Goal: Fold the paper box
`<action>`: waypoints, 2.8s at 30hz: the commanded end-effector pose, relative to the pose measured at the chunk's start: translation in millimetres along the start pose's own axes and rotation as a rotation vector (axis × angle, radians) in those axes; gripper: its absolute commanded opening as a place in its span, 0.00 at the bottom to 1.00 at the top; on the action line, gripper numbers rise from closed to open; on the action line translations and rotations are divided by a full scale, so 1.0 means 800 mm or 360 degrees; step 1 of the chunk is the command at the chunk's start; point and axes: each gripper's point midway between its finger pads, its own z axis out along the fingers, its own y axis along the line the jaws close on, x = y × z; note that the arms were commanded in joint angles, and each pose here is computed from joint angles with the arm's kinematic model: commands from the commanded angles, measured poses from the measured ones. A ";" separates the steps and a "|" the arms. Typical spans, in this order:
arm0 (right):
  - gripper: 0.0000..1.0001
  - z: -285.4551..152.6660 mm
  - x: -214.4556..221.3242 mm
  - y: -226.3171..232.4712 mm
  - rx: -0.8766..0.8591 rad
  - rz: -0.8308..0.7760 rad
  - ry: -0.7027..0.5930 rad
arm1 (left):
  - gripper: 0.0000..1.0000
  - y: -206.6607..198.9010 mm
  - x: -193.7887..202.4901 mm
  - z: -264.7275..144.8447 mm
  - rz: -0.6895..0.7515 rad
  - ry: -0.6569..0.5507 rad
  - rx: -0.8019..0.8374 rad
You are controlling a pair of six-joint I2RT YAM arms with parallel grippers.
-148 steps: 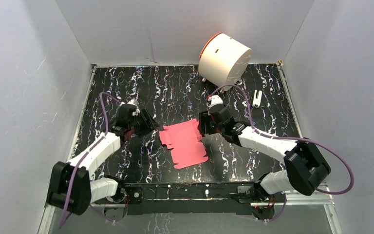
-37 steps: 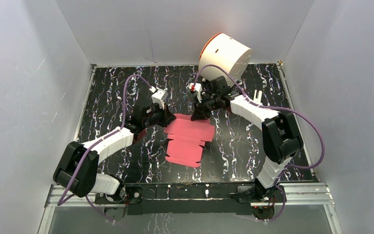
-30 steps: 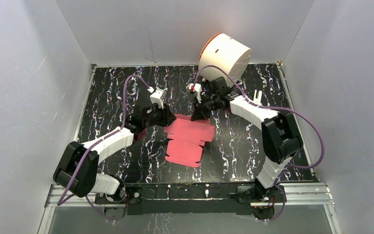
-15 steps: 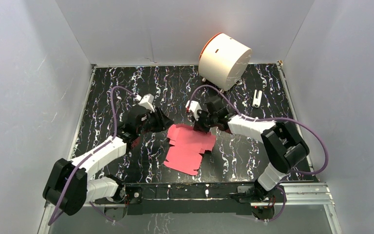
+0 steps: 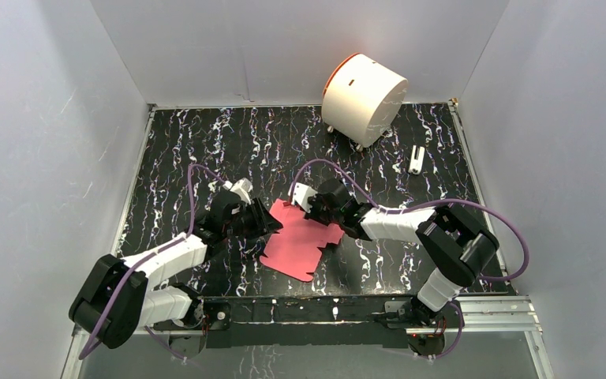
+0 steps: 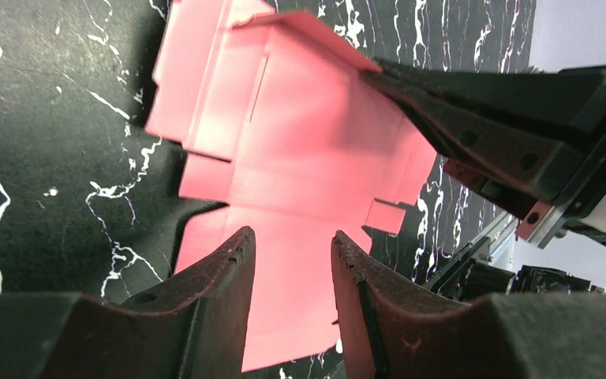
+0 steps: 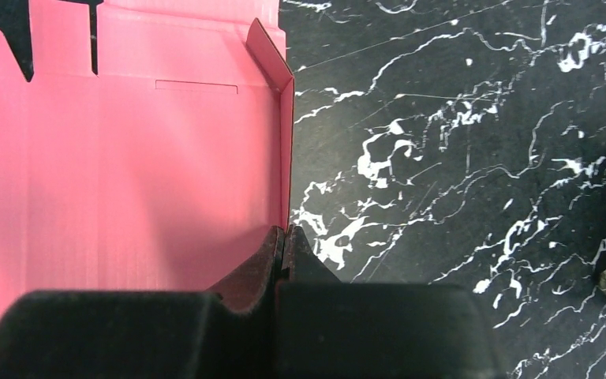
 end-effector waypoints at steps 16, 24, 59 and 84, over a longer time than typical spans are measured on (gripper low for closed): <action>0.00 -0.014 -0.073 -0.022 0.0087 -0.0095 -0.0176 | 0.20 -0.020 0.014 0.027 -0.0124 0.0058 0.0147; 0.00 -0.018 -0.084 -0.018 0.0076 -0.0111 -0.0210 | 0.14 -0.011 0.009 0.044 -0.0153 0.0039 0.0093; 0.00 -0.054 -0.124 0.068 -0.0048 -0.0087 -0.0312 | 0.07 0.053 0.037 0.075 -0.0144 0.0030 -0.0154; 0.00 -0.045 -0.096 0.056 0.0273 -0.0074 -0.0176 | 0.19 0.011 0.026 0.002 -0.0182 -0.0115 0.0028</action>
